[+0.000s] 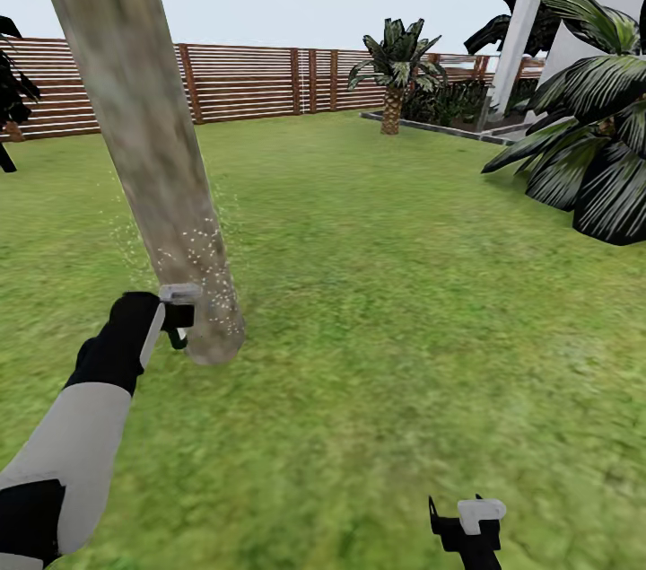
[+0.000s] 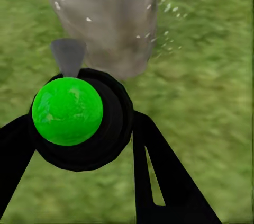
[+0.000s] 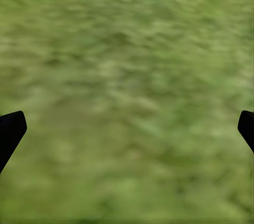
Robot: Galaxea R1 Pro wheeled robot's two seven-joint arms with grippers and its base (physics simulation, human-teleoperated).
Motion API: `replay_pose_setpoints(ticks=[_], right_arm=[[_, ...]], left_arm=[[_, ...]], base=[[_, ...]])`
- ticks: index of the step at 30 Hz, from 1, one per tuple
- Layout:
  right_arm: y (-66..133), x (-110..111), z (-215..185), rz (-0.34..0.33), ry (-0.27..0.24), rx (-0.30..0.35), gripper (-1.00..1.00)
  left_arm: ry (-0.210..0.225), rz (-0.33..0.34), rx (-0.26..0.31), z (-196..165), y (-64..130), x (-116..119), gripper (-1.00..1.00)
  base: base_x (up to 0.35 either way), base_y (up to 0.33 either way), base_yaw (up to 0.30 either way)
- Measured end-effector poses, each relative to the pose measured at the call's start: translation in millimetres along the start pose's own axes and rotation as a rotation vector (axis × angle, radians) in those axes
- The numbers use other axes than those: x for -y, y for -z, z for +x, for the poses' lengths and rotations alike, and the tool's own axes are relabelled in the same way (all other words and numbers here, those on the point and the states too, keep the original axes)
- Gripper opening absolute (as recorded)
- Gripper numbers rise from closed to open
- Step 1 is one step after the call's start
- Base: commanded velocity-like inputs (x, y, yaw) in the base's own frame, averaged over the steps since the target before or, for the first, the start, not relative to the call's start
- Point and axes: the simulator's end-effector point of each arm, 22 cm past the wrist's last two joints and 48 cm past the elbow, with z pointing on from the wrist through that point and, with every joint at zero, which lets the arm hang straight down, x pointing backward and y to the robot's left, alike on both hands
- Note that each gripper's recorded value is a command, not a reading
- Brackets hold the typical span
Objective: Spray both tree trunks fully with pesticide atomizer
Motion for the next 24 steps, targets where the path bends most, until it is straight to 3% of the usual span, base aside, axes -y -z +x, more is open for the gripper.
replay_pose_setpoints(ticks=[6, 13, 19, 24], right_arm=[[0.0, 0.0, 0.0, 0.000, 0.000, 0.000, 1.00], [0.0, -0.1, 0.0, 0.000, 0.000, 0.000, 1.00], [0.0, 0.1, 0.2, 0.000, 0.000, 0.000, 1.00], [0.0, 0.5, 0.0, 0.001, 0.000, 0.000, 1.00]], left_arm=[[-0.008, 0.024, -0.008, 5.2, -1.2, 12.2, -1.00], [-0.010, 0.036, -0.010, 5.9, -1.4, 13.0, -1.00], [-0.013, 0.024, -0.059, 28.6, -11.8, 4.4, -1.00], [-0.010, -0.018, -0.077, 37.8, -14.3, -27.0, -1.00]], base=[[0.004, 0.000, 0.000], [0.194, 0.079, 0.000], [0.010, 0.004, 0.000], [0.000, 0.000, 0.000]])
